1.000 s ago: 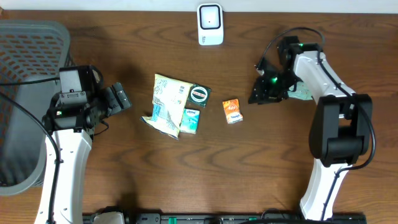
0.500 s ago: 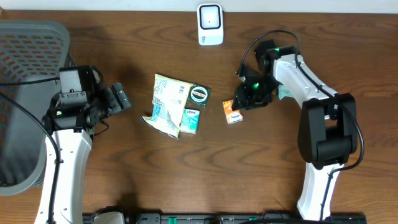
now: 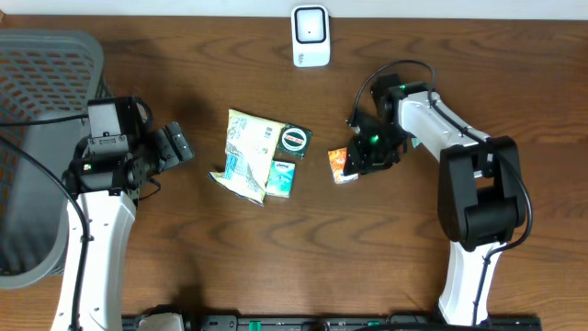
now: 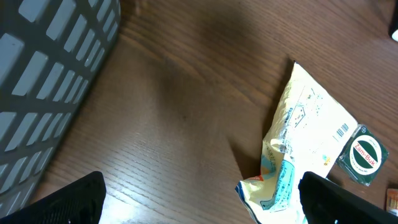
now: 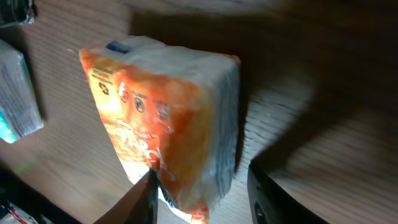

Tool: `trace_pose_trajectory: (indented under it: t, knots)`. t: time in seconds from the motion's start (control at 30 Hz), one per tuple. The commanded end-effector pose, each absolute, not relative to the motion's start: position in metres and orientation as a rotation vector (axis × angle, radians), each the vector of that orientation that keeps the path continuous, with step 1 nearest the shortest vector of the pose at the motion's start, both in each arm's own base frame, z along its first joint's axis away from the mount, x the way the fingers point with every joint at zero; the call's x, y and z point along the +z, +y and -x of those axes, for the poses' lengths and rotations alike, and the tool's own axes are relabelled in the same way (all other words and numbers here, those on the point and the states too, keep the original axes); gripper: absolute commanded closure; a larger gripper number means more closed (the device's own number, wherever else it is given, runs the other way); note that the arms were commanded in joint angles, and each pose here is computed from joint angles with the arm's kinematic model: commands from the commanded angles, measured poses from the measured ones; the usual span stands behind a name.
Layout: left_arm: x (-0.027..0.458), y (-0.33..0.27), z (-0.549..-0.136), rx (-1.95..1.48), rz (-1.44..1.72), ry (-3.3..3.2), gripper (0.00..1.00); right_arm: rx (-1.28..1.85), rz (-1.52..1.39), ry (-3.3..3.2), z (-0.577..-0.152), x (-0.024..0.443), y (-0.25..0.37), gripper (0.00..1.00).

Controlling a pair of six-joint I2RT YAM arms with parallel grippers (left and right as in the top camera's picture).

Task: Scan the item barcode
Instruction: 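Regrasp the orange Kleenex pack with the right gripper and lift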

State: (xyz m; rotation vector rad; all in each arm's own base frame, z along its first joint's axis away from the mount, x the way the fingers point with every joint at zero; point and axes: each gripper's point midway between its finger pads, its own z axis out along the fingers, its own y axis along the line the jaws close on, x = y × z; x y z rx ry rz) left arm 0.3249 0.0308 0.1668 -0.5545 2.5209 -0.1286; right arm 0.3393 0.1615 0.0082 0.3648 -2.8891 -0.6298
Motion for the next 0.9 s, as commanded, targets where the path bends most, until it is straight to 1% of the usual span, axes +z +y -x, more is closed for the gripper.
trace_pose_trajectory:
  t: [0.0,0.03,0.07,0.1,0.17,0.33,0.43,0.53,0.63,0.77,0.87]
  knots:
    - [0.166,0.032,-0.325,-0.129,0.561,2.524,0.02,-0.645,-0.369,-2.88,-0.336,0.003,0.169,0.64]
    - [0.166,0.032,-0.325,-0.129,0.561,2.524,0.02,-0.643,-0.362,-2.886,-0.337,0.001,0.169,0.67]
    - [0.166,0.032,-0.325,-0.129,0.561,2.524,0.02,-0.639,-0.352,-2.891,-0.337,0.0,0.168,0.72]
    - [0.166,0.032,-0.325,-0.129,0.561,2.524,0.02,-0.628,-0.339,-2.896,-0.338,-0.003,0.167,0.83]
    - [0.166,0.032,-0.325,-0.129,0.561,2.524,0.02,-0.613,-0.332,-2.9,-0.337,-0.006,0.165,0.99]
    - [0.166,0.032,-0.325,-0.129,0.561,2.524,0.02,-0.624,-0.328,-2.893,-0.335,-0.007,0.166,0.99]
    - [0.166,0.032,-0.325,-0.129,0.561,2.524,0.02,-0.805,-0.344,-2.845,-0.334,0.008,0.182,0.99]
    - [0.166,0.032,-0.325,-0.129,0.561,2.524,0.02,-1.136,-0.411,-2.77,-0.341,0.046,0.202,0.99]
    - [0.166,0.032,-0.325,-0.129,0.561,2.524,0.02,-1.466,-0.443,-2.689,-0.354,0.094,0.211,0.99]
    - [0.166,0.032,-0.325,-0.129,0.561,2.524,0.02,-1.79,-0.473,-2.602,-0.365,0.148,0.206,0.99]
    - [0.166,0.032,-0.325,-0.129,0.561,2.524,0.02,-1.969,-0.466,-2.544,-0.371,0.175,0.198,0.99]
